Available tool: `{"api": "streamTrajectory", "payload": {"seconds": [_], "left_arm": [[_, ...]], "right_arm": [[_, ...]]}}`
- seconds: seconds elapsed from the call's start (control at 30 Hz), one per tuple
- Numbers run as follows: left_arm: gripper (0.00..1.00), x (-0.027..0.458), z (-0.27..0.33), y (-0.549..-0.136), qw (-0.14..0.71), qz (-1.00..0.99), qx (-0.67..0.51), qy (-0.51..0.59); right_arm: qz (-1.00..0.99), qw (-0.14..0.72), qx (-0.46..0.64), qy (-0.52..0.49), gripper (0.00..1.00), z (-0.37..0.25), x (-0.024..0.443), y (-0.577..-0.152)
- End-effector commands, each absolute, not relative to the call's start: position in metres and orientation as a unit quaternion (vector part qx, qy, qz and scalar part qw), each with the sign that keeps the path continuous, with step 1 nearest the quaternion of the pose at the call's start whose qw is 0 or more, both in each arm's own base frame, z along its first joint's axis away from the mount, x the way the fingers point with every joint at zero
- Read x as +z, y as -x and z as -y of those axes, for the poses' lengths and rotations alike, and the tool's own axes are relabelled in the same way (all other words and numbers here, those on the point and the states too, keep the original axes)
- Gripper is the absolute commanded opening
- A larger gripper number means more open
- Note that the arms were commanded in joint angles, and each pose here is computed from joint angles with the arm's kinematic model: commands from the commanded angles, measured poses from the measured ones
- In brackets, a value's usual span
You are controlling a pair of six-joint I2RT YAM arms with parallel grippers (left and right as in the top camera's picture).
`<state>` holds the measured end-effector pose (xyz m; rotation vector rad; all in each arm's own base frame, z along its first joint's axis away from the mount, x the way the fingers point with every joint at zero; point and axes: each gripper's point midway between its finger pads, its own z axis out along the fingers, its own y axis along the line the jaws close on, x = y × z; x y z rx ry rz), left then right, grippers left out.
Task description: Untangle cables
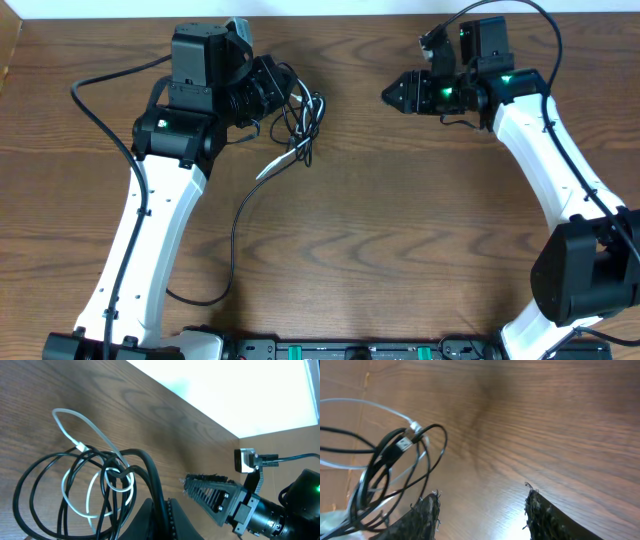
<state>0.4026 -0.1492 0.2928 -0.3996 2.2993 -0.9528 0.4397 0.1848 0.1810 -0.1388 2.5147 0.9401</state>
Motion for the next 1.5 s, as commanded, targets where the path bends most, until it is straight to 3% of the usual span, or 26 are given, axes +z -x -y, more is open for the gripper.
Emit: {"api": "streamTrajectory", "payload": {"seconds": [0.0,0.27,0.57,1.47], "left_arm": [[0.08,0.299,0.153,-0.404,0.300,-0.862,-0.377,0.156],[0.08,0.333,0.180,-0.402,0.318,-0.830,-0.453,0.065],[0.08,0.332,0.178,-0.416,0.326,-0.824,-0.454,0.093],[0.08,0.338,0.188,-0.416,0.328,-0.816,-0.467,0.097]], "right_arm": [[-0.901,0.210,0.374,0.058,0.53,-0.196,0.188,-0.434],[-0.873,0.206,0.431,0.095,0.53,-0.217,0.205,-0.426],[-0.835,0.222,0.494,0.101,0.53,-0.244,0.236,-0.430],[-0.881,0.247,0.398,0.068,0.53,-0.274,0.210,-0.433]]}}
